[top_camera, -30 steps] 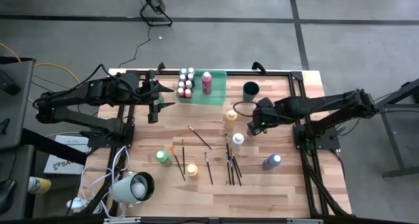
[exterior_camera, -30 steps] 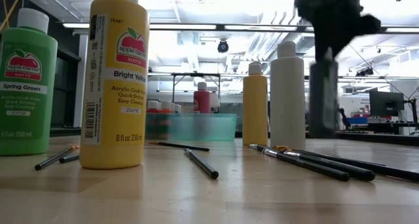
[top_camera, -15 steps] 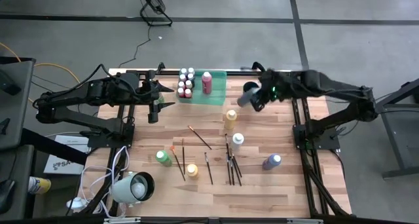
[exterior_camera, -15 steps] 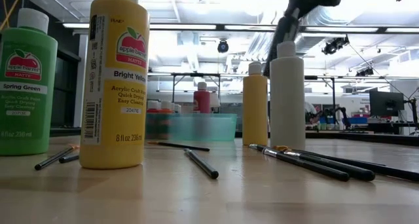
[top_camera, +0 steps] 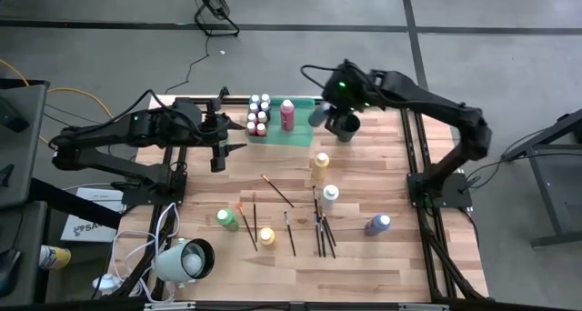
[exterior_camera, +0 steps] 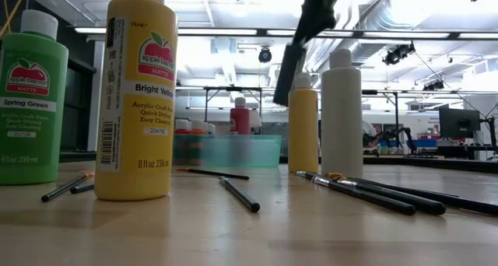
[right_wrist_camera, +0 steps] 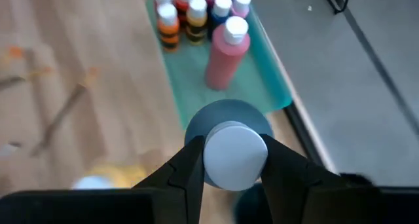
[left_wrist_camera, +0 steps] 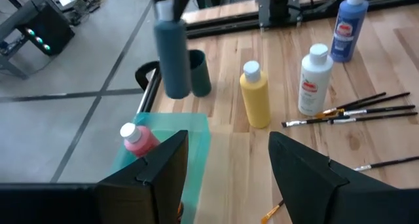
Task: Pick & Place Paint Supplies
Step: Put the black paint bottle into the green bin
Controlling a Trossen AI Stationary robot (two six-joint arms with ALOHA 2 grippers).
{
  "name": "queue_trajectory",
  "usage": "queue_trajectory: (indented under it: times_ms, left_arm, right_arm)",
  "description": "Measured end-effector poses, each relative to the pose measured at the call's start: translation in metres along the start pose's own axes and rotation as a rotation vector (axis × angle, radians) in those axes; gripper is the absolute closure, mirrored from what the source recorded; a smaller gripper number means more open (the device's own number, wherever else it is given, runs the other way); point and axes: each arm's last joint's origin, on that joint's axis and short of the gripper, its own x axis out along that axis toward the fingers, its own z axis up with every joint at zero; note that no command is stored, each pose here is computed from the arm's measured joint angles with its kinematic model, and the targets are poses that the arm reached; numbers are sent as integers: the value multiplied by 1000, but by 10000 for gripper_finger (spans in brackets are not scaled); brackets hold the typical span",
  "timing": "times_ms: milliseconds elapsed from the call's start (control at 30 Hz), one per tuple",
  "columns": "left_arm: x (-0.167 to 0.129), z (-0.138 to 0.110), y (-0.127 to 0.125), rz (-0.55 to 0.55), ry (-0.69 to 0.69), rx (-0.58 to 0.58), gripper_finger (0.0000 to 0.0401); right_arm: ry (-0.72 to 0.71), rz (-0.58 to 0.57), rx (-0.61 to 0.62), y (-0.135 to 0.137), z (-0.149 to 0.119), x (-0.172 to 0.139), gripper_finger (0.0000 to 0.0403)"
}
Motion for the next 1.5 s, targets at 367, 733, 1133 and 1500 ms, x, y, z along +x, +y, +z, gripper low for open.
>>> queue_trajectory:
  times_ms: [367, 733, 1133, 1500]
  left_arm:
    - [9, -4, -3, -13, 60, 18, 195]
    - [9, -4, -3, -15, 63, 49, 195]
    - [9, -4, -3, -15, 64, 60, 195]
    - [9, -3, -3, -16, 59, 79, 195]
  right_arm:
    - [7, -84, -87, -31, 30, 71, 287]
    - [72, -120, 42, -48, 24, 122, 287]
    - [25, -83, 311, -65, 29, 120, 287]
    - [137, -80, 385, -77, 37, 143, 287]
